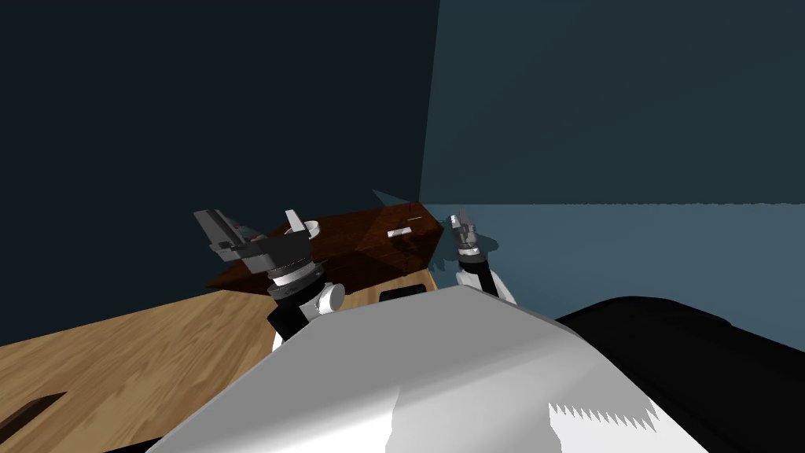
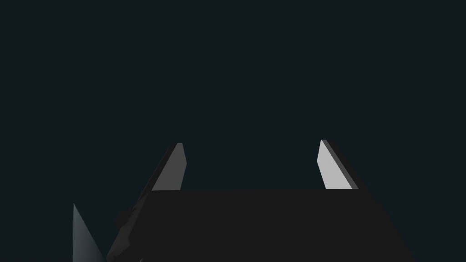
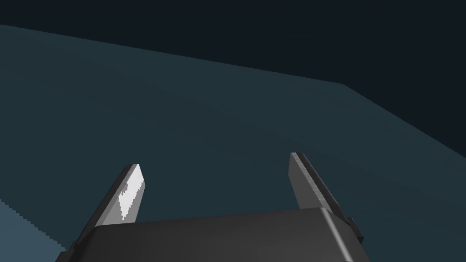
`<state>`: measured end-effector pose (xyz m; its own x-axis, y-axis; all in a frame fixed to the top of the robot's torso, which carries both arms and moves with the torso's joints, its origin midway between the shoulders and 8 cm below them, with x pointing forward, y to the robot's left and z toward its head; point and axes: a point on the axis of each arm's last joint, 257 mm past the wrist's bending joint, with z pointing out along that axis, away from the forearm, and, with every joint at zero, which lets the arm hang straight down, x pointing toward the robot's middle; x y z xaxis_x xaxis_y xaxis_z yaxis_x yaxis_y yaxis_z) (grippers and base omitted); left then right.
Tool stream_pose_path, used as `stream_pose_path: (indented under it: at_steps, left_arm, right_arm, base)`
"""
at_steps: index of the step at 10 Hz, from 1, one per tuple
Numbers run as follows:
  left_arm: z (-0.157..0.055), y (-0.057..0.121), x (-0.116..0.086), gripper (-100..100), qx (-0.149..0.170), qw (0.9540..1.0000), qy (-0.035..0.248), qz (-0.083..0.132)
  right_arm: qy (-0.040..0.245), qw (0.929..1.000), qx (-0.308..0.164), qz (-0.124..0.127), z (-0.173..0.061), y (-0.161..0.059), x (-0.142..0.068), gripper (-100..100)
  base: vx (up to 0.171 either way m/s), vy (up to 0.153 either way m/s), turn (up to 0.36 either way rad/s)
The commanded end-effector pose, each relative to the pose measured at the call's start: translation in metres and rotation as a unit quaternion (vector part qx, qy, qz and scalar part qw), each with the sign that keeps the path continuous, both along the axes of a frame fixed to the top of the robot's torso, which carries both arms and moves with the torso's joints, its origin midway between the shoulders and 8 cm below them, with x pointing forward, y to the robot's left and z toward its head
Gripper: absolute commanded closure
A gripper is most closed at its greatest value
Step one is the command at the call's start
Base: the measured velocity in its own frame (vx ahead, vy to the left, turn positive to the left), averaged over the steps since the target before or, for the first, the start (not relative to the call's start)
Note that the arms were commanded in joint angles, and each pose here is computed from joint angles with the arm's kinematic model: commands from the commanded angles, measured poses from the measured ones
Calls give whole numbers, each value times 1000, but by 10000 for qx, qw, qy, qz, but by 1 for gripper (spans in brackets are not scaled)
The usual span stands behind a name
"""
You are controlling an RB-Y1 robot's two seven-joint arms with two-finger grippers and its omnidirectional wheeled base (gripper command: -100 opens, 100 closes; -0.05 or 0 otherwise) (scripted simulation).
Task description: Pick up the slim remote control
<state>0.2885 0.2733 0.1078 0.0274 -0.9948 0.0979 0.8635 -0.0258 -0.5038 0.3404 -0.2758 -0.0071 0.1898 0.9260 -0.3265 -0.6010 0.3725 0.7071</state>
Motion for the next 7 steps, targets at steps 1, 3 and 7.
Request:
stream_pose_path:
  at_steps: [1,3,7]
  left_arm:
    - [0,0,0,0,0,10000,0,0]
    - [0,0,0,0,0,10000,0,0]
    - [0,0,0,0,0,10000,0,0]
  right_arm:
    - [111,9996,-256,78,-10,1,1,-100]
    - [217,9983,-519,175,-18,3,2,-100]
    - [458,9931,-1024,340,-38,3,4,-100]
  base:
    - [-63,40,-67]
    - [-40,38,-23]
    - [-36,32,-10]
